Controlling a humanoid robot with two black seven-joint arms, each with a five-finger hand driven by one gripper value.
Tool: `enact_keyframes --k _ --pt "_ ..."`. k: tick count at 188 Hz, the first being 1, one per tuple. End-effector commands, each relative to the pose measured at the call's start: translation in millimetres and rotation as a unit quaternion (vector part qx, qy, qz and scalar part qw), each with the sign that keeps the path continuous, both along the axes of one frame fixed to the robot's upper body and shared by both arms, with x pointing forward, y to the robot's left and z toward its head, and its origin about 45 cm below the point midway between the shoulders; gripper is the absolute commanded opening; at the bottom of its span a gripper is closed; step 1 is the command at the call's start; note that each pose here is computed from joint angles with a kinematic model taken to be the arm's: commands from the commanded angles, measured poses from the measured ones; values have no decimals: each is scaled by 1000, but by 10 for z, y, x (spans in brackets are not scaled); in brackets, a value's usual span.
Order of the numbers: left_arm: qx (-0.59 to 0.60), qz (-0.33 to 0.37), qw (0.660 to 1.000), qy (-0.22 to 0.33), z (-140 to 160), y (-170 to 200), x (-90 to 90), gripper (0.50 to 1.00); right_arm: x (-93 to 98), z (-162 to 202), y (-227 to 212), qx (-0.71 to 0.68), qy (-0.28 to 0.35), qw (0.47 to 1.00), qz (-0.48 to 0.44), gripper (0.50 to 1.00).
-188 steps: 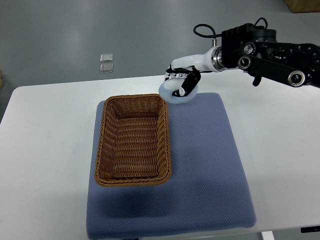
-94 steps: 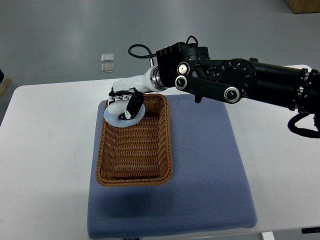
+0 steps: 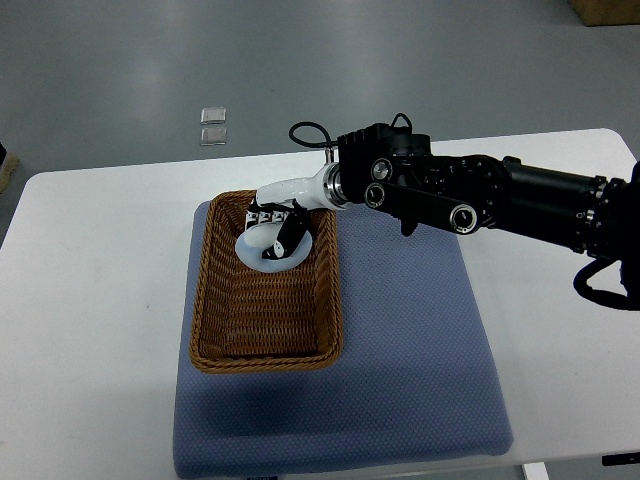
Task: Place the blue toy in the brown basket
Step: 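Lift the toy with the right hand and carry it over the basket, then lower the toy into the basket with the right hand, then open the right hand fingers and release the toy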
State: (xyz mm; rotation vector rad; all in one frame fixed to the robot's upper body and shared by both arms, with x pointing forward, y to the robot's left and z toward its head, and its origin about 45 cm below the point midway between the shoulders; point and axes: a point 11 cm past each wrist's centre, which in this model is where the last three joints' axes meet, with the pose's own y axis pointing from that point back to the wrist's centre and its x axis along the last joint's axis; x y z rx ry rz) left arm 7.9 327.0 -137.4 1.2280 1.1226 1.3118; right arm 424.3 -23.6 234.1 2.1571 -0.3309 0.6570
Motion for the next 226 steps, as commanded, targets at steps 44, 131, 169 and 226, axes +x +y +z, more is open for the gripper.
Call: enact_keyframes --k 44,131,169,226 --pt "0 0 1000 0 0 -1 0 1000 -34 -176 -65 3 10 1000 -16 643" --pt "0 1 1000 0 0 -1 0 1000 -74 -300 -103 5 17 1000 -25 766" --pt "0 1 1000 0 0 -1 0 1000 -59 -256 -89 7 15 1000 -23 821" --pt "0 0 1000 0 0 -1 0 1000 10 -59 -23 24 5 999 -24 832"
